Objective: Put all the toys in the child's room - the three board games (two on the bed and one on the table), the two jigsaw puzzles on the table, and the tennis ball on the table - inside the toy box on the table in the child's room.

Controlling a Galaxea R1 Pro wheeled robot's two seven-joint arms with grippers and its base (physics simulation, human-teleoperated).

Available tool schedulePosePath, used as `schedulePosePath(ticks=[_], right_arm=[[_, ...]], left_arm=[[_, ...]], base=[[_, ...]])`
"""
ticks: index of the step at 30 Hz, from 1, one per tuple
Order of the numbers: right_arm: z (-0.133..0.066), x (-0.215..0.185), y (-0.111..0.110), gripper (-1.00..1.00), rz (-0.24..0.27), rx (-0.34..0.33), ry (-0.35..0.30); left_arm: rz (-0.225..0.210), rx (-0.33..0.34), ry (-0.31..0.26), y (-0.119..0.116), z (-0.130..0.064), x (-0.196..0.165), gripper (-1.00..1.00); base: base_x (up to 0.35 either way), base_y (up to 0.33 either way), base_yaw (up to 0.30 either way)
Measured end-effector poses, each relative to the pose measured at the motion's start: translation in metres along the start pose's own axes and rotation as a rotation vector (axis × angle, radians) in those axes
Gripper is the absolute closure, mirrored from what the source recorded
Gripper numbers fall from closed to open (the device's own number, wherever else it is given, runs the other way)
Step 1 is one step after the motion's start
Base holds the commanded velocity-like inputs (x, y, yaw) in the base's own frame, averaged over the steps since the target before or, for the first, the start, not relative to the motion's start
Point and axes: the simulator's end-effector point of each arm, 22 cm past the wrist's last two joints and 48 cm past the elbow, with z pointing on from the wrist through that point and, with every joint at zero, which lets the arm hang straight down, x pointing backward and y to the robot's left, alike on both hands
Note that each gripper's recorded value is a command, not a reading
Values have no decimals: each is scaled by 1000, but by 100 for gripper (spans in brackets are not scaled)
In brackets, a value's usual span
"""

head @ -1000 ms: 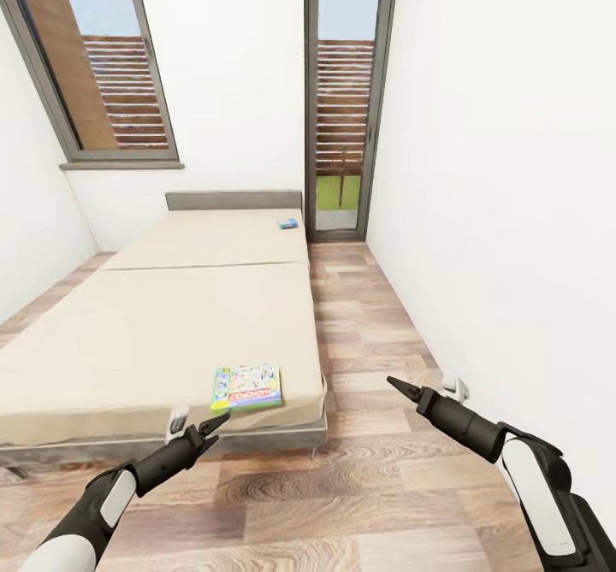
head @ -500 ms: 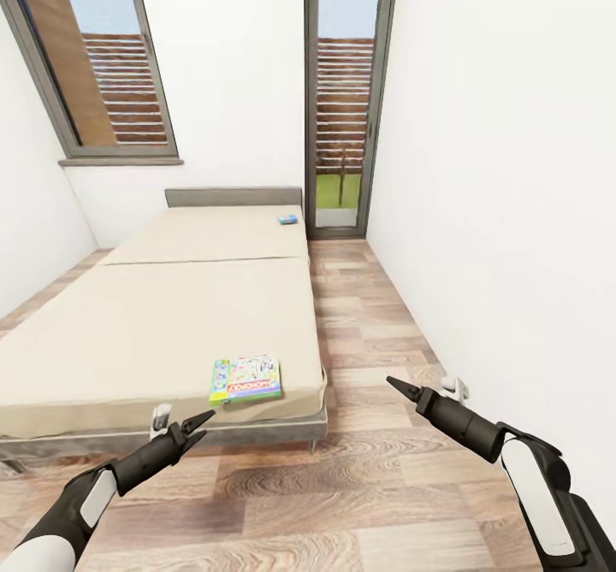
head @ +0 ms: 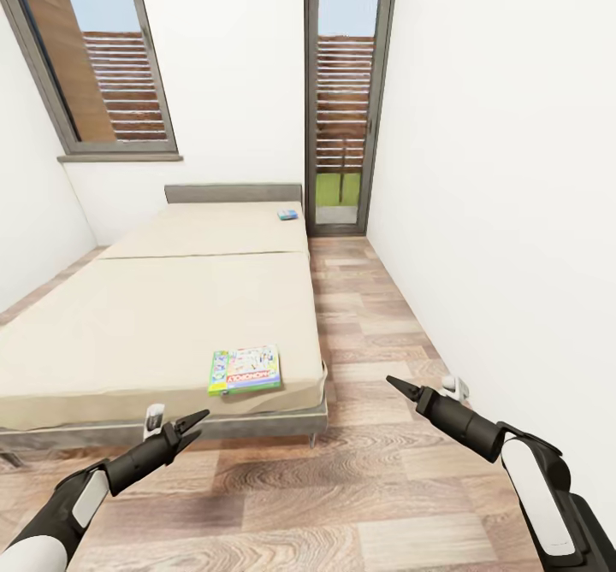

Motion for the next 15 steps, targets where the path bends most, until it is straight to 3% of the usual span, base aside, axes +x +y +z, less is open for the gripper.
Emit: schedulePosePath(ticks=[9,15], right_arm=[[0,13,-13,-100,-1,-4,1],[0,13,-14,-100,1,-4,2]], left_arm=[[-12,-3,7,19,-1,9,-100],[-15,2,8,18,-1,9,-100]], base=[[0,0,0],[0,0,0]])
